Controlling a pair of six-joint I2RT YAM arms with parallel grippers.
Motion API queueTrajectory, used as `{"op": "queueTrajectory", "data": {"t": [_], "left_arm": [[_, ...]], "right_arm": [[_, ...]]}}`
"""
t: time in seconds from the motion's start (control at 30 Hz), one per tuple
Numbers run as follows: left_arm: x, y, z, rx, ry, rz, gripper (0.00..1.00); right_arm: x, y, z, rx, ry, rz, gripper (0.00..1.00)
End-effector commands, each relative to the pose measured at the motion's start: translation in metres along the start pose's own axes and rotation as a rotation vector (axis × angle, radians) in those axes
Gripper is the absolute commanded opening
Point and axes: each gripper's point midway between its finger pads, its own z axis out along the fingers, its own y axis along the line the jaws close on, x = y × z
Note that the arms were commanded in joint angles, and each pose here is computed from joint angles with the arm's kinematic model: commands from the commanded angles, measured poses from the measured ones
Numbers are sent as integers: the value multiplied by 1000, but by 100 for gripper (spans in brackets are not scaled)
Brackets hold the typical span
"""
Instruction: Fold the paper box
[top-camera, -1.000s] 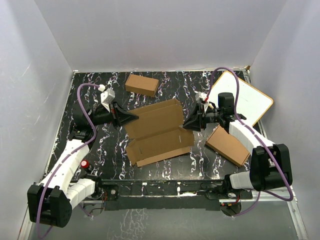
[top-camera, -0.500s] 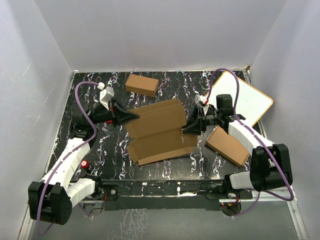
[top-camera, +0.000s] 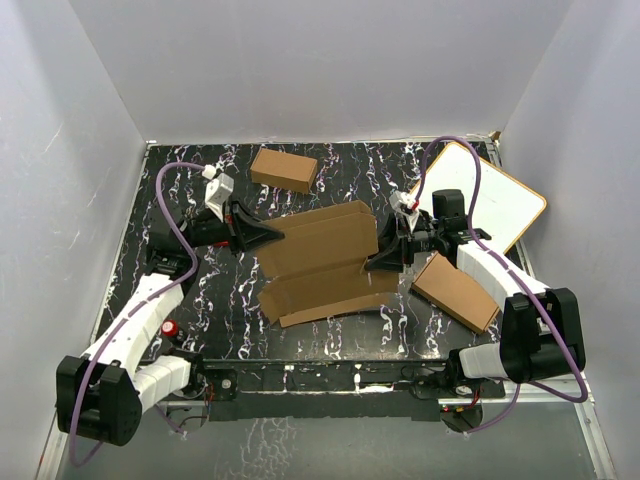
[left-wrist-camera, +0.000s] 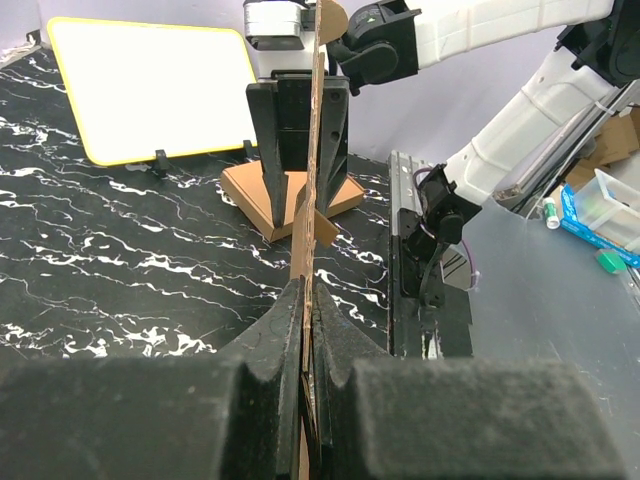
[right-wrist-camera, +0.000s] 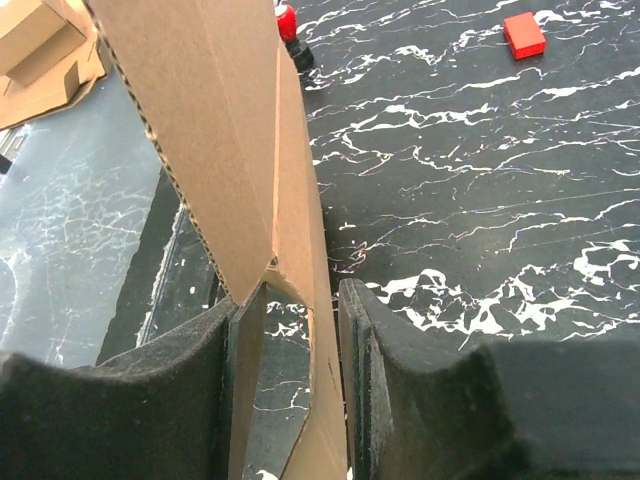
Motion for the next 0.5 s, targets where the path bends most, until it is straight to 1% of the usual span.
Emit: {"op": "queueTrajectory", "data": {"t": [0.0,0.1,0.2,0.27,0.43,0.47], "left_arm": [[-4,-7,4,38,-2,35,0],[-4,-7,7,43,-1,34,0],[-4,-7,8,44,-4,35,0],[-4,-7,9,44,-5,35,0],[-6,-6,9,42,-8,39,0],[-7,-5,9,40,-10,40,0]], "right_arm": [[-19,14,2,-76,-39,-135,40],[-21,18,2,-89,-44,-137,39],[-21,19,2,-98,-48,-135,34],[-21,21,2,-104,-50,-134,28],[-22,23,2,-112,-54,-135,9],[-22,23,2,-112,-54,-137,8]]}}
